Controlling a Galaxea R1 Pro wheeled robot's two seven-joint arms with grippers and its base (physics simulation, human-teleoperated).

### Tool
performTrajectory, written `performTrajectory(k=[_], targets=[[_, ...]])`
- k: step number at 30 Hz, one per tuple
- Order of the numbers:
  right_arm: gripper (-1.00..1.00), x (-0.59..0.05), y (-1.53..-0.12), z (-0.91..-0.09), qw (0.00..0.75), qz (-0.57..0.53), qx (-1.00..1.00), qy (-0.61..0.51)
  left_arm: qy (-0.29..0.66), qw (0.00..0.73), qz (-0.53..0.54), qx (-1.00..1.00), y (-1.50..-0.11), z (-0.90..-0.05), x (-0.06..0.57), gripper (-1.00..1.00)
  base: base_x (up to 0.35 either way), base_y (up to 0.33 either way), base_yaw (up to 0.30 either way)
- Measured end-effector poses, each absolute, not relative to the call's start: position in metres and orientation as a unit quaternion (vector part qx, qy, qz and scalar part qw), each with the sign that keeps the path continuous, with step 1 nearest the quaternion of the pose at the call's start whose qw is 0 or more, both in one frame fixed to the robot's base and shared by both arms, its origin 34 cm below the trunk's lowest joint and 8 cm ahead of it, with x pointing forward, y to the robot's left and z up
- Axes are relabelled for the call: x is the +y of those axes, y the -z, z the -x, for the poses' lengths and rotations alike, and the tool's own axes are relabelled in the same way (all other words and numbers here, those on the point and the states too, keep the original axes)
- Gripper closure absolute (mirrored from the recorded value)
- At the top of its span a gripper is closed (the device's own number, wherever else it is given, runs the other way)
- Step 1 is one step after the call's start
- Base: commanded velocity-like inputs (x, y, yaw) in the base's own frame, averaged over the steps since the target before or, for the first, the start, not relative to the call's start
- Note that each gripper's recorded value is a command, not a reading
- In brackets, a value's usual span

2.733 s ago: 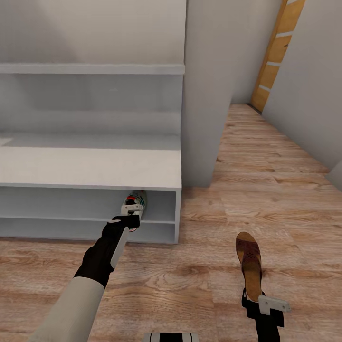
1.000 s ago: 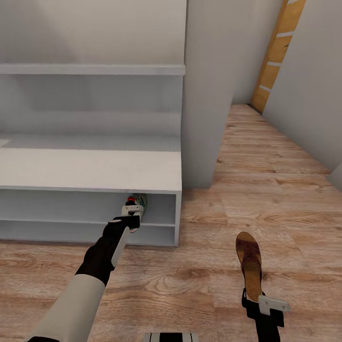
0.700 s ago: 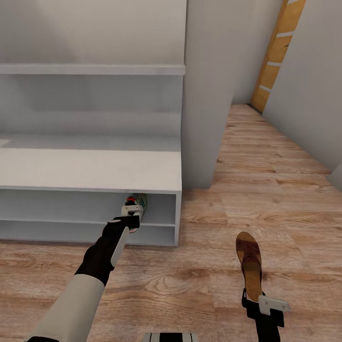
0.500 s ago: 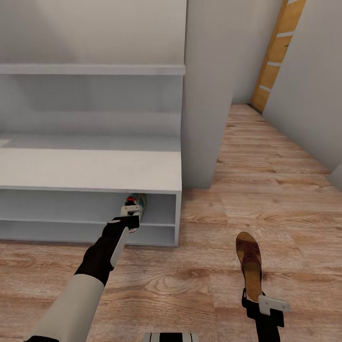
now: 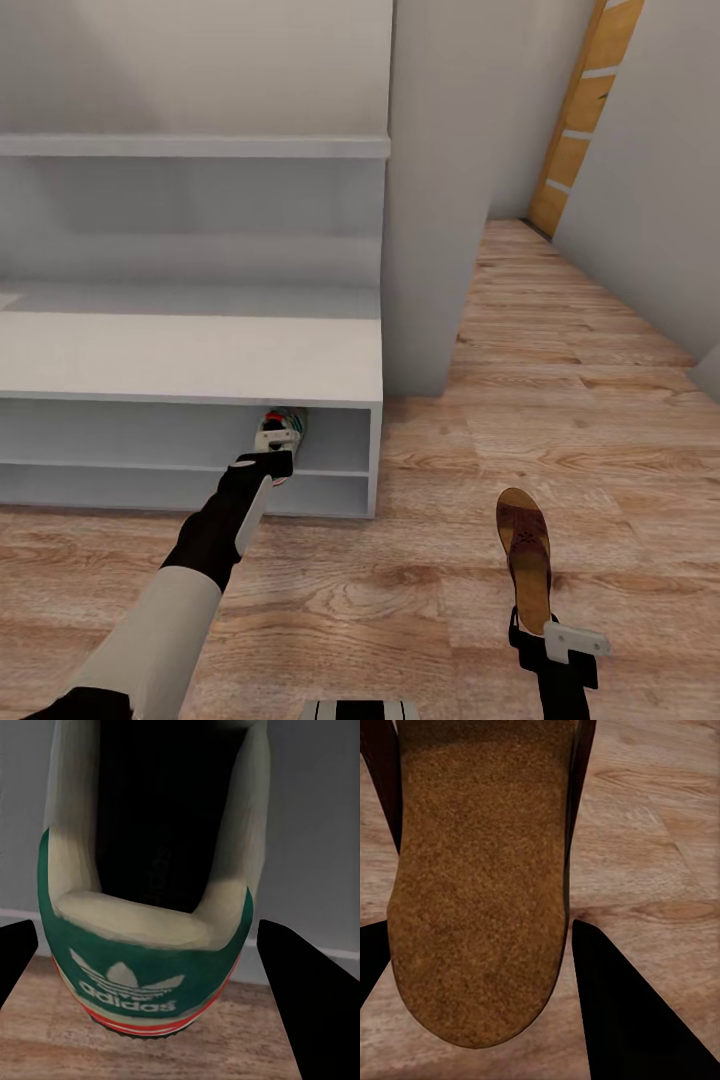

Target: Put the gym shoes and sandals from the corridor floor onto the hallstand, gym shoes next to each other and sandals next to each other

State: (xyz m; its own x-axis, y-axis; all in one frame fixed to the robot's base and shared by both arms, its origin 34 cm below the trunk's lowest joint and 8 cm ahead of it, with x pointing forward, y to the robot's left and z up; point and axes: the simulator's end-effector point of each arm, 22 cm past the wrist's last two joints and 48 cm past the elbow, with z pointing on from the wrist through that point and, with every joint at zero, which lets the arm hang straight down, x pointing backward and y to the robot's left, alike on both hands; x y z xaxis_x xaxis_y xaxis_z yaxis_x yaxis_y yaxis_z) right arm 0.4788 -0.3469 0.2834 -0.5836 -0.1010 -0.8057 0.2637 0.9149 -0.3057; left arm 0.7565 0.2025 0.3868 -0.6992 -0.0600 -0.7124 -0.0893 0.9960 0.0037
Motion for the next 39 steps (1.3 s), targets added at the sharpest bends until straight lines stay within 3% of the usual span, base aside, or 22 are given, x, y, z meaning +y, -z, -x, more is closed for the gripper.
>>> performTrajectory(k=[21, 39], targets=[[1.00, -0.3464, -0.2833, -0.4788, 0.454, -0.047, 0.867, 0.201, -0.021, 0.386, 0.039, 0.921, -0.3868, -0.7579, 0.2027, 1.00, 0.002, 0.000, 0.000], [1.00, -0.3464, -0.2833, -0.4789, 0.454, -0.047, 0.867, 0.200, -0.021, 0.386, 0.039, 0.921, -0.3867, -0.7578, 0.2021, 1.00, 0.109, 0.000, 0.000]])
